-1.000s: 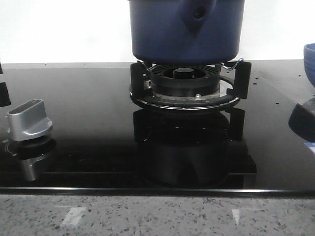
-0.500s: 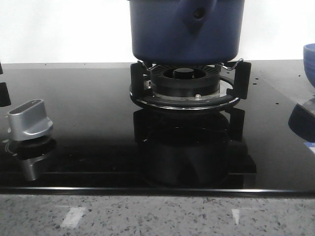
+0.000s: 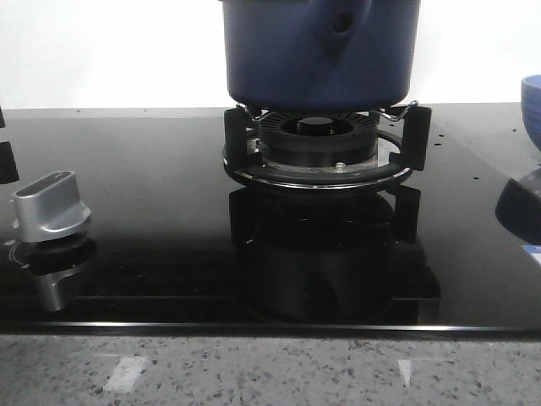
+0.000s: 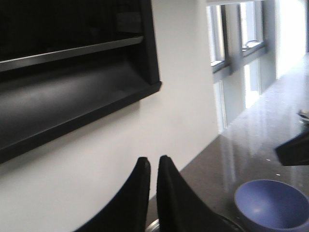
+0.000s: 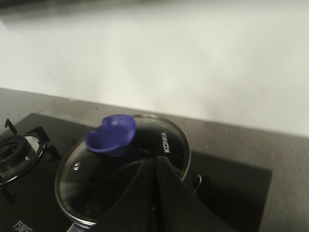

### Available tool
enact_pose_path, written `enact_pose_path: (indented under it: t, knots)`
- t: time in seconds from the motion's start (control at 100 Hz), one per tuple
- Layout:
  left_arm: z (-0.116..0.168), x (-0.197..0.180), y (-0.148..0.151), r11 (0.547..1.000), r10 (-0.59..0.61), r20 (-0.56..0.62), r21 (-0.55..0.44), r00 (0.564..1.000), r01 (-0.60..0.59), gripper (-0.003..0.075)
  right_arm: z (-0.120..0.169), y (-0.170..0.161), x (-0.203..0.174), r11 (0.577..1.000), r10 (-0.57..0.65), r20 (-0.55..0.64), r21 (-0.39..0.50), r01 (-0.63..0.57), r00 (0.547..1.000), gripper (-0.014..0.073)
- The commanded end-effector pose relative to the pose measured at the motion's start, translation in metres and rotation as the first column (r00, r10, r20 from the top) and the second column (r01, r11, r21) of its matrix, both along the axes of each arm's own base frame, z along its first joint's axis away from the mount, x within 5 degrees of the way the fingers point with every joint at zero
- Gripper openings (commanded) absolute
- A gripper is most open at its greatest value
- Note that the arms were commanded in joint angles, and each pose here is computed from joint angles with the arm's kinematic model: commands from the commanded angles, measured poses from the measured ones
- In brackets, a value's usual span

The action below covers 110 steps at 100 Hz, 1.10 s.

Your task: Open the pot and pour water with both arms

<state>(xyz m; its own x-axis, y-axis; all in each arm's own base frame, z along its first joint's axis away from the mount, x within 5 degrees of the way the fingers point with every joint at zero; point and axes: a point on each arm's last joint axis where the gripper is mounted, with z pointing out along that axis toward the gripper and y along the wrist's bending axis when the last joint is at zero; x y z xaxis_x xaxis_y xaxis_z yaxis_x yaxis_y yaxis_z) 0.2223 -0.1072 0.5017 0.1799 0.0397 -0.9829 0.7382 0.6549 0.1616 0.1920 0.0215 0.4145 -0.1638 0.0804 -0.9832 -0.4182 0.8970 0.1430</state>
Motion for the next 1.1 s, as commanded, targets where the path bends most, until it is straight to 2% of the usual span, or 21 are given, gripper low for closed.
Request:
enact_pose_path:
  t: [0.0,0.1,0.2,0.31,0.45,0.59,0.8,1.09]
  knots:
    - [0.012,-0.024,0.02,0.982,0.158,0.045,-0.116,0.986,-0.152,-0.002,0.008,0.001,-0.018,1.0,-0.025,0.157,0.002,0.025,0.987,-0.0062]
    - [-0.009,-0.048,0.036,0.955,0.281,0.06,-0.116,0.958,-0.273,-0.002,-0.005,0.003,-0.037,0.999,-0.035,0.2,-0.025,0.041,0.979,-0.0062]
    - [-0.044,-0.07,0.049,0.928,0.362,0.031,-0.108,0.932,-0.357,-0.002,-0.024,0.004,-0.052,0.997,-0.056,0.196,-0.037,0.064,0.979,-0.0062]
    - [-0.077,-0.095,0.06,0.9,0.409,-0.028,-0.155,0.912,-0.408,-0.002,-0.047,0.005,-0.064,0.996,-0.067,0.175,-0.047,0.077,0.982,-0.0062]
    - [-0.123,-0.121,0.073,0.869,0.471,-0.053,-0.145,0.881,-0.473,-0.002,-0.08,0.008,-0.077,0.998,-0.053,0.12,-0.026,0.056,0.991,-0.0062]
    - [-0.157,-0.142,0.079,0.858,0.469,-0.097,-0.188,0.878,-0.479,-0.002,-0.103,0.01,-0.087,0.999,-0.052,0.094,-0.009,0.053,0.994,-0.0062]
    - [-0.181,-0.158,0.083,0.85,0.453,-0.117,-0.242,0.884,-0.468,-0.002,-0.117,0.01,-0.089,0.998,-0.057,0.059,-0.005,0.057,0.997,-0.0067]
    - [-0.182,-0.161,0.08,0.861,0.422,-0.119,-0.256,0.899,-0.439,-0.002,-0.119,0.01,-0.088,0.998,-0.059,0.055,-0.007,0.06,0.997,-0.0067]
